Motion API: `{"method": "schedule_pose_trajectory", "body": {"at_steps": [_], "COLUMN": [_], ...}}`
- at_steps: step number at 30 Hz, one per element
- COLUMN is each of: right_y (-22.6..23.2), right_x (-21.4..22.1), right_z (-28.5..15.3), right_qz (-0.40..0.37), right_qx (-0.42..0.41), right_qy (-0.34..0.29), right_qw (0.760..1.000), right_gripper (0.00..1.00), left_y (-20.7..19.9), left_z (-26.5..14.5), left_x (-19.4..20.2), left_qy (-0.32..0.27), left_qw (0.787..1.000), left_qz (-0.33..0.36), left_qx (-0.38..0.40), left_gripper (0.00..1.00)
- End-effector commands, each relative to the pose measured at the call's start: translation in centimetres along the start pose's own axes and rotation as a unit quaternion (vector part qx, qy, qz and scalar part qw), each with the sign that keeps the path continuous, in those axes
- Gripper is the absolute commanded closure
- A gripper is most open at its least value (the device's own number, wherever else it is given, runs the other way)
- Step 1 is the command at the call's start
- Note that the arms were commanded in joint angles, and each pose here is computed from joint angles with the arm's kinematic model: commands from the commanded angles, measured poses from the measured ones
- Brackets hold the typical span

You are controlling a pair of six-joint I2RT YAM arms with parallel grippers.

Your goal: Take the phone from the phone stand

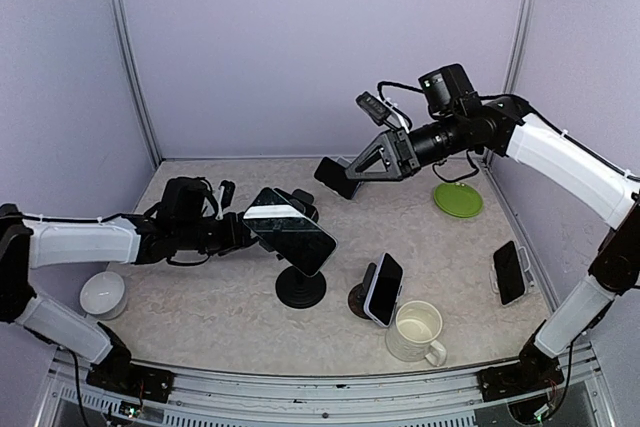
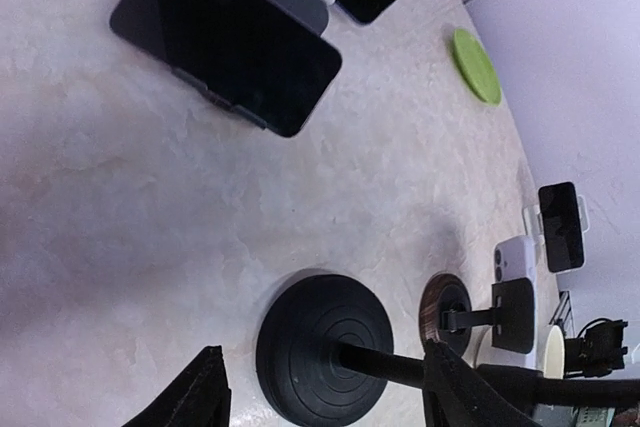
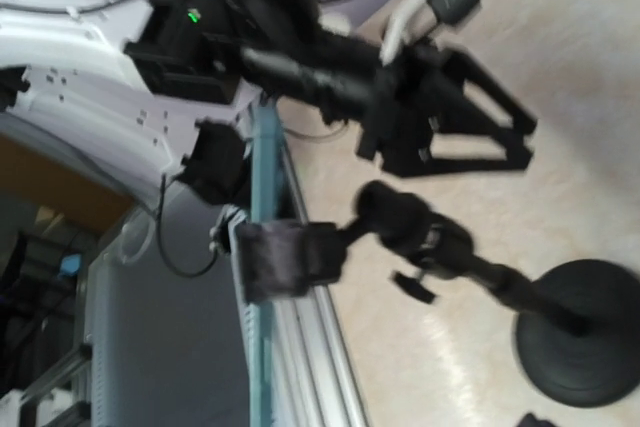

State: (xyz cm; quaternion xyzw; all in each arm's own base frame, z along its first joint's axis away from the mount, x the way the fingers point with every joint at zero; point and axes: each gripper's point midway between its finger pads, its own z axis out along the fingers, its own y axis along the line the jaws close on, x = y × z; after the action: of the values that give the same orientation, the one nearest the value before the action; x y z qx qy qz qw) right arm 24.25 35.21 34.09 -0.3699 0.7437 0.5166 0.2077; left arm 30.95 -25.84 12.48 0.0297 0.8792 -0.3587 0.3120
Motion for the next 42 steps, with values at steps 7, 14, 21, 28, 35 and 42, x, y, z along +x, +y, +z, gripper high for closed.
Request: {"method": "schedule_pose_trajectory", "body": {"at_steps": [7,14,21,28,35,42], "right_y": [3.1,3.4,3.6,3.7,3.3,2.9], "right_x": [1.8,1.9,1.2,0.7,1.4,1.2], "right_z": [5.6,7.5,8.9,9.6,10.3,10.6], "right_qz": [0.014,0.022,0.034,0.037,0.041,0.048], "right_qx": [-0.041,-0.055,-0.082,-0.088,-0.072,-0.065], "right_qy": [0.085,0.110,0.113,0.115,0.129,0.133], "right_qw": [0.995,0.992,0.990,0.989,0.988,0.988], "right_gripper": [0.22,0.26,0.33,0.44,0.55,0.62], "left_y": [-0.7,-1.2,-1.8,-1.9,-2.1,-2.2], "left_z": [-7.1,-8.5,-8.6,-8.1,-7.8,-8.1], "left_x": [-0.8,0.4,1.0,0.7,0.6,0.2], "left_qy": [-0.093,-0.107,-0.112,-0.111,-0.106,-0.114], "left_qw": [0.995,0.993,0.992,0.992,0.993,0.992], "left_qz": [-0.031,-0.037,-0.034,-0.028,-0.021,-0.014], "left_qx": [-0.032,-0.036,-0.044,-0.048,-0.050,-0.053], "left_gripper": [0.32,0.32,0.32,0.32,0.32,0.33]}}
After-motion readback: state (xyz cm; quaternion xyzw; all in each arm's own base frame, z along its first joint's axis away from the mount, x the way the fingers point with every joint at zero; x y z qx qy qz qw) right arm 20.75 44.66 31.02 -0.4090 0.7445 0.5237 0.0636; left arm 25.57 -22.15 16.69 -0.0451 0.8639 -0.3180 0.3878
